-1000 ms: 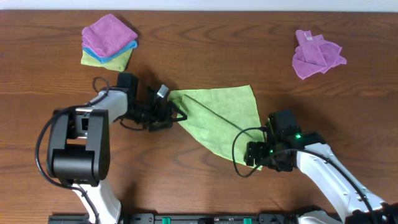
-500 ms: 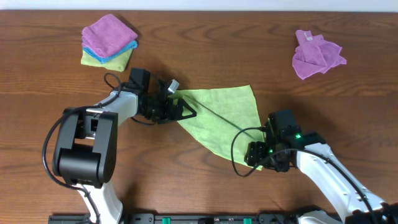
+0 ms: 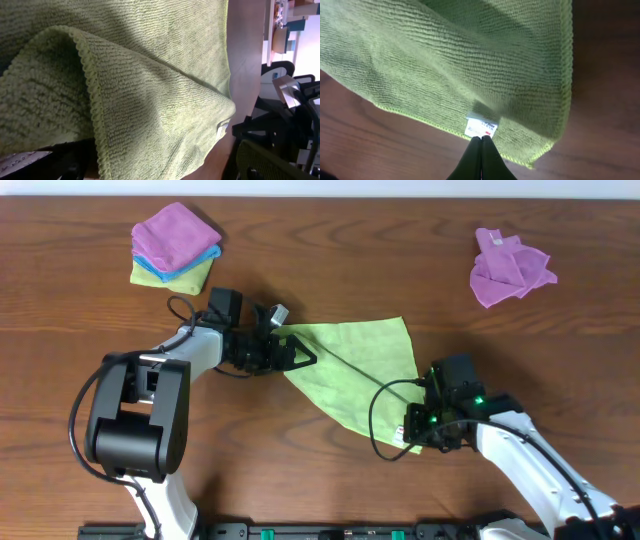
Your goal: Fold the cloth
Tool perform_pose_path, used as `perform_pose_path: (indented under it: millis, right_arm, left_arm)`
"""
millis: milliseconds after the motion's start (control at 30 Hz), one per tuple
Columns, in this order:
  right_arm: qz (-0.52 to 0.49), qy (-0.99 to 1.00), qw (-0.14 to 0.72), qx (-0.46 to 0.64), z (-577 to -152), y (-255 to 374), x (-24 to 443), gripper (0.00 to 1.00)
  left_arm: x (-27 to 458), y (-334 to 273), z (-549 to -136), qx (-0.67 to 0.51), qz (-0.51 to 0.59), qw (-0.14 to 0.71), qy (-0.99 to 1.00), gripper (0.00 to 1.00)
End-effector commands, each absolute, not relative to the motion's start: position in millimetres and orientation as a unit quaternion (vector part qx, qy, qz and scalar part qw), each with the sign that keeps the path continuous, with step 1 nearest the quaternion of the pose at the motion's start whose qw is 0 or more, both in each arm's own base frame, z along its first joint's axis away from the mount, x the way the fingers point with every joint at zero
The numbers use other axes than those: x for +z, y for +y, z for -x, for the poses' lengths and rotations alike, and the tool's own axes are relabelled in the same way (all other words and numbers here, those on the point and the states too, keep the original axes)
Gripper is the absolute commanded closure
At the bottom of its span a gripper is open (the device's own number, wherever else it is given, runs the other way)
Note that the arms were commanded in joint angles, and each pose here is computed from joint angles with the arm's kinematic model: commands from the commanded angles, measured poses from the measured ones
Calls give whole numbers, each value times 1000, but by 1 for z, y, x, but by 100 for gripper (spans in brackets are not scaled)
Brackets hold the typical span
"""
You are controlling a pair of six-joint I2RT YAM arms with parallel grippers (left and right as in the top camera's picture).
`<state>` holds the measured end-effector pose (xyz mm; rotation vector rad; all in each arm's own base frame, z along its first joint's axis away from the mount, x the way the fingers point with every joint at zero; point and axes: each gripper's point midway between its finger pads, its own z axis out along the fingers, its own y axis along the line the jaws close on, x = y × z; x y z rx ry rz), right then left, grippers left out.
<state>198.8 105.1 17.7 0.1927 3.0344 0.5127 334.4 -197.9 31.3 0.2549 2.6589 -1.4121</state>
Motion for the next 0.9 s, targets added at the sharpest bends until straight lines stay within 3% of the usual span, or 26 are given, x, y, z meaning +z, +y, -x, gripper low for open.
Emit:
perform_pose_path:
  millis: [0,433,733,767,867]
  right_arm:
    - [-70,983,21,167,-191,103,11,98]
    - [-78,987,36,136,-192,91,0,98]
    - [-100,987,43,118,-195,85,-1,98]
    - [-100,987,44,117,-195,84,-2,99]
    - [-100,987,44,117,-195,84,-2,99]
  left_arm:
    - [17,-197,-332,-436,-83,55,894,4]
    - [28,-228,-311,-475,-103,20,874,4]
    - [58,-237,-273,-559,-60,-87,822,0]
    - [62,-238,-270,-568,-55,-97,816,6]
    - [73,-239,-262,-590,-38,-125,797,9]
